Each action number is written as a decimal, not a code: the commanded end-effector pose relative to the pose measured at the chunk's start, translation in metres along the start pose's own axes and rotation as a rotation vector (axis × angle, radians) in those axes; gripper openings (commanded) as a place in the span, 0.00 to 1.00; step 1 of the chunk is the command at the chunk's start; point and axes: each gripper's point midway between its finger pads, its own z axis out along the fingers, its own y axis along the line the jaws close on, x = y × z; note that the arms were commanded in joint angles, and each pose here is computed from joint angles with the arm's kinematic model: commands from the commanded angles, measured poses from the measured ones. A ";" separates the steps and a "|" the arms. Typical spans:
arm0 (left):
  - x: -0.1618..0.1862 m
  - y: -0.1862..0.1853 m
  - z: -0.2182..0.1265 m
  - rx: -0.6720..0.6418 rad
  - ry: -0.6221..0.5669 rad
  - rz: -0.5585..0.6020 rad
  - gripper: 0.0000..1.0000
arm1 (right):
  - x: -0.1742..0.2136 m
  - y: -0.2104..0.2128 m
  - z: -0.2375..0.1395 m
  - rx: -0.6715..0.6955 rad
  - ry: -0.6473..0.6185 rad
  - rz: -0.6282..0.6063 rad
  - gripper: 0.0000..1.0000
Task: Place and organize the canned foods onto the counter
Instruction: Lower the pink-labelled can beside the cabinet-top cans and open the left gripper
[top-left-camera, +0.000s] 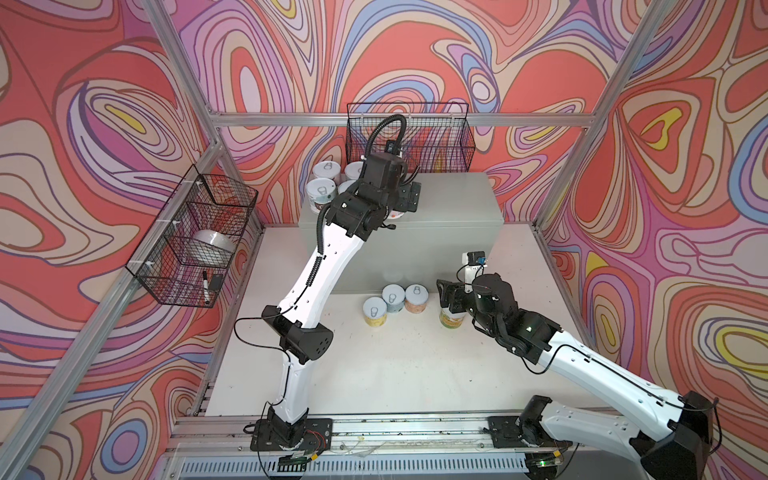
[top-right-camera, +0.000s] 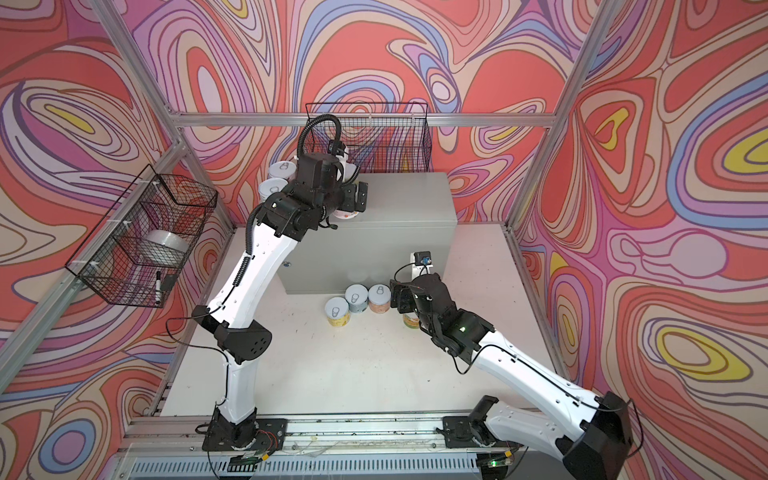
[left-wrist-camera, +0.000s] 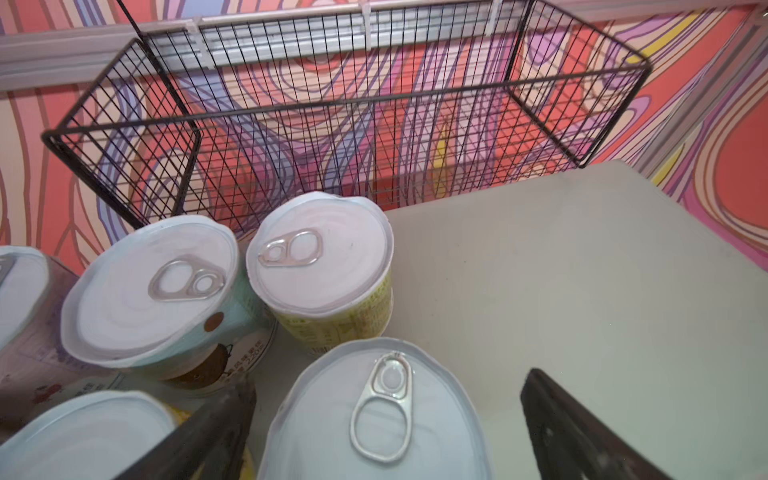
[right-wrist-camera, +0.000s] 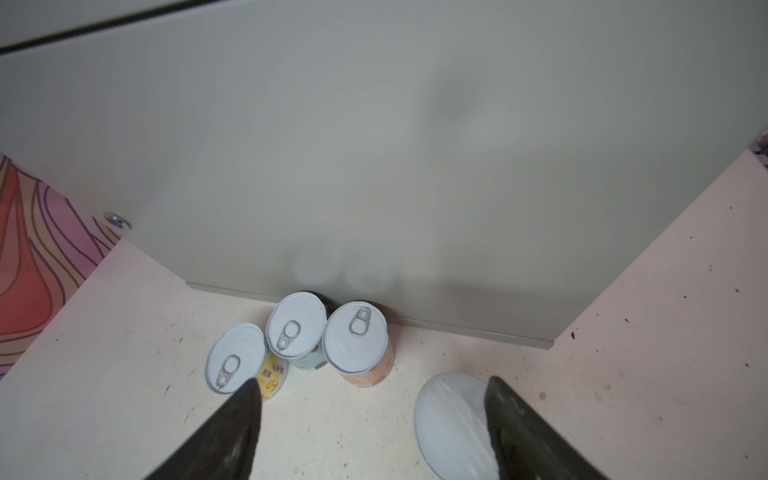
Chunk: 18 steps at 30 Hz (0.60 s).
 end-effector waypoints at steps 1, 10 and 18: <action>-0.038 -0.003 -0.024 0.047 -0.120 -0.029 1.00 | -0.020 0.010 -0.002 -0.039 -0.044 0.003 0.86; -0.080 -0.008 -0.075 0.113 -0.255 -0.058 0.96 | -0.062 0.037 -0.003 -0.130 -0.147 -0.054 0.71; -0.042 0.025 -0.144 0.111 -0.254 -0.086 0.96 | -0.114 0.069 0.002 -0.204 -0.259 -0.143 0.64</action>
